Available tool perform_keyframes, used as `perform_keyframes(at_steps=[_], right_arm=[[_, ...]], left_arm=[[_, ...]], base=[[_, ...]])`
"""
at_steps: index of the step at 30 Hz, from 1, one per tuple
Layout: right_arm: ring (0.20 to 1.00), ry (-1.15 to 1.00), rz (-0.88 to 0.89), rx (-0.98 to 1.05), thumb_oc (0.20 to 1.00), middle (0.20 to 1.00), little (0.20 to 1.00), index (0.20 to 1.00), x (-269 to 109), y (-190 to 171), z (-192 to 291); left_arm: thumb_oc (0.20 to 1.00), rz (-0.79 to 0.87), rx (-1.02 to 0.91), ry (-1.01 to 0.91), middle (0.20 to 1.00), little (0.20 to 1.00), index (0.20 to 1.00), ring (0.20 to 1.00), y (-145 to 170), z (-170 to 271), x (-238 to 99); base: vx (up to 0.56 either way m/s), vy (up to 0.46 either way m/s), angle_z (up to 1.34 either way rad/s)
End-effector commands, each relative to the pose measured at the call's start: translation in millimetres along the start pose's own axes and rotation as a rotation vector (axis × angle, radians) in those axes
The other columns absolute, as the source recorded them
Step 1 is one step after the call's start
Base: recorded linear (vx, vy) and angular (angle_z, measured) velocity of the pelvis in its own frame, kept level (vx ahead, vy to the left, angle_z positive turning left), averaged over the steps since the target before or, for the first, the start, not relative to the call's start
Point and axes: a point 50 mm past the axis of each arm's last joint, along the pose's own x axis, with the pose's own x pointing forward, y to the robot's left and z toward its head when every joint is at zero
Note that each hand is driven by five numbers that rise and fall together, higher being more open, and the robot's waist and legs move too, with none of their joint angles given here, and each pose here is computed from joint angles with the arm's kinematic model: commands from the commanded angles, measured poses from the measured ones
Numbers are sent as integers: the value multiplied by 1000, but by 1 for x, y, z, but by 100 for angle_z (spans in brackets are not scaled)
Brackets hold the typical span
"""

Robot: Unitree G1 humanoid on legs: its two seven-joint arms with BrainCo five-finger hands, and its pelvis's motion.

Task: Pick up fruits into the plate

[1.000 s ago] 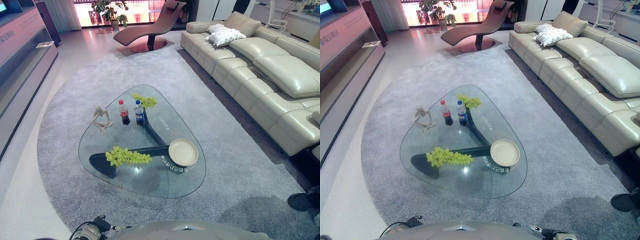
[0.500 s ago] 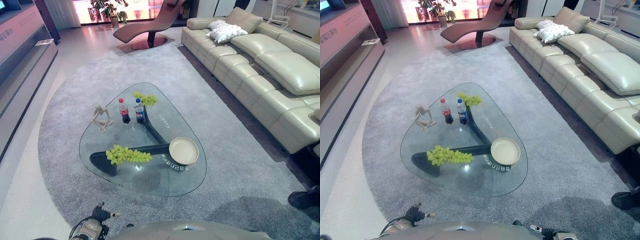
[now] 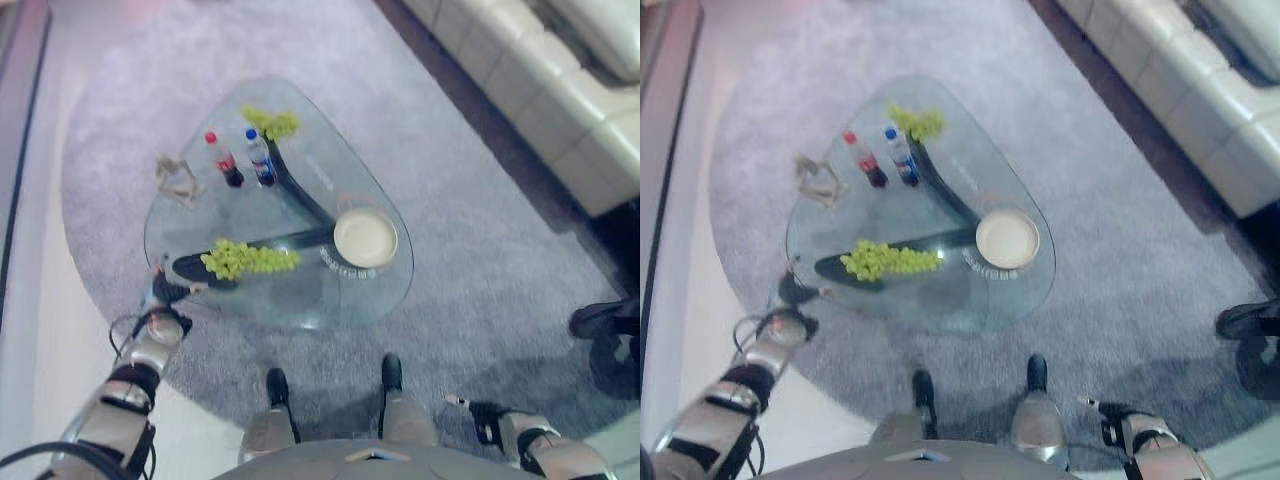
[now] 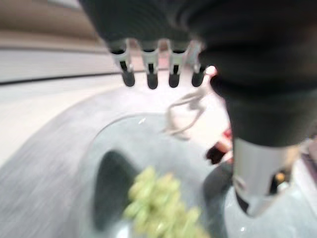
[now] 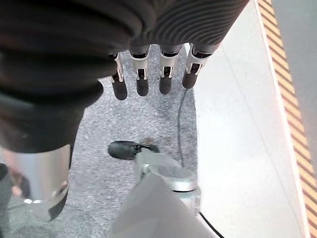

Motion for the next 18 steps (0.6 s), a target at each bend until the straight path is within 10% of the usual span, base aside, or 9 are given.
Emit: perform_keyframes(at_steps=[1,18], right_arm=[[1000,-51,-35,-9,1000,1000,1000,1000,-2,-11,19],[1000,-287,-59,-29,1000,1000,1000,1000,-23,-29,103]], left_arm=[[1000,210,151,-176,1000,1000,1000,1000,53,39,32],[1000,490,623,-363,1000,1000,1000,1000,144,115,70]], base=[[-131,-12,0],[-67,20,-1]])
